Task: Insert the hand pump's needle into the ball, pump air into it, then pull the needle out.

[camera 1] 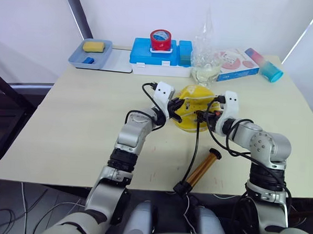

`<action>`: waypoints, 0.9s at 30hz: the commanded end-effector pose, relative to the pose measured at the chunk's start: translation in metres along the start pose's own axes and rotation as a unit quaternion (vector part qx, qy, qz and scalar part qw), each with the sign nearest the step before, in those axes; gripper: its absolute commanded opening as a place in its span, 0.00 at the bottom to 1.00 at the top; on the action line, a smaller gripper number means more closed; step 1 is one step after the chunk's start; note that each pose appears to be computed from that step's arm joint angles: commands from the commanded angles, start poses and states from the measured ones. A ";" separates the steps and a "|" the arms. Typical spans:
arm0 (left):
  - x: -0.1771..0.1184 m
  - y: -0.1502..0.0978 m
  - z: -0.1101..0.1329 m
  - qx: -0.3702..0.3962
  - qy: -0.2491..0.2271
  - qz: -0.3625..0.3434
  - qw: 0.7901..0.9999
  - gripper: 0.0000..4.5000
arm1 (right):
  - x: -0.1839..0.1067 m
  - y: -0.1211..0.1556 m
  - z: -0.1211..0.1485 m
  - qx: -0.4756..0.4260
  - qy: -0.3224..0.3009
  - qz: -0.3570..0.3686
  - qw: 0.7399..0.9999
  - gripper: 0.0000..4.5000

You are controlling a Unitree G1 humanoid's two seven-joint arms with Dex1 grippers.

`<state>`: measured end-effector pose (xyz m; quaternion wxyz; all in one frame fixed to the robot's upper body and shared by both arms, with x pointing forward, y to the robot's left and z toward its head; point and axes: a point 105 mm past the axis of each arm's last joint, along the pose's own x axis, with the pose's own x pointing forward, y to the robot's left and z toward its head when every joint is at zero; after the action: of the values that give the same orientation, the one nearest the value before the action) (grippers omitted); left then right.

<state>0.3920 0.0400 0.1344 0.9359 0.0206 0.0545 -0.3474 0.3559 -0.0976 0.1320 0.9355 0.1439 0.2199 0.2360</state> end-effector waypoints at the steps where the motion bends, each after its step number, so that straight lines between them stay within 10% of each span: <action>1: 0.001 -0.005 -0.040 -0.020 0.069 -0.002 0.997 0.00 | -0.002 0.008 0.011 -0.017 -0.020 0.018 0.999 0.06; 27: 0.004 -0.016 -0.044 -0.027 0.081 -0.034 0.996 0.00 | 0.010 0.011 0.010 -0.345 0.151 0.000 0.927 0.06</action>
<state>0.3906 0.0365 0.1336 0.9310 0.0185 0.0563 -0.3601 0.3637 -0.0849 0.1456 0.8912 -0.2105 0.2520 0.3130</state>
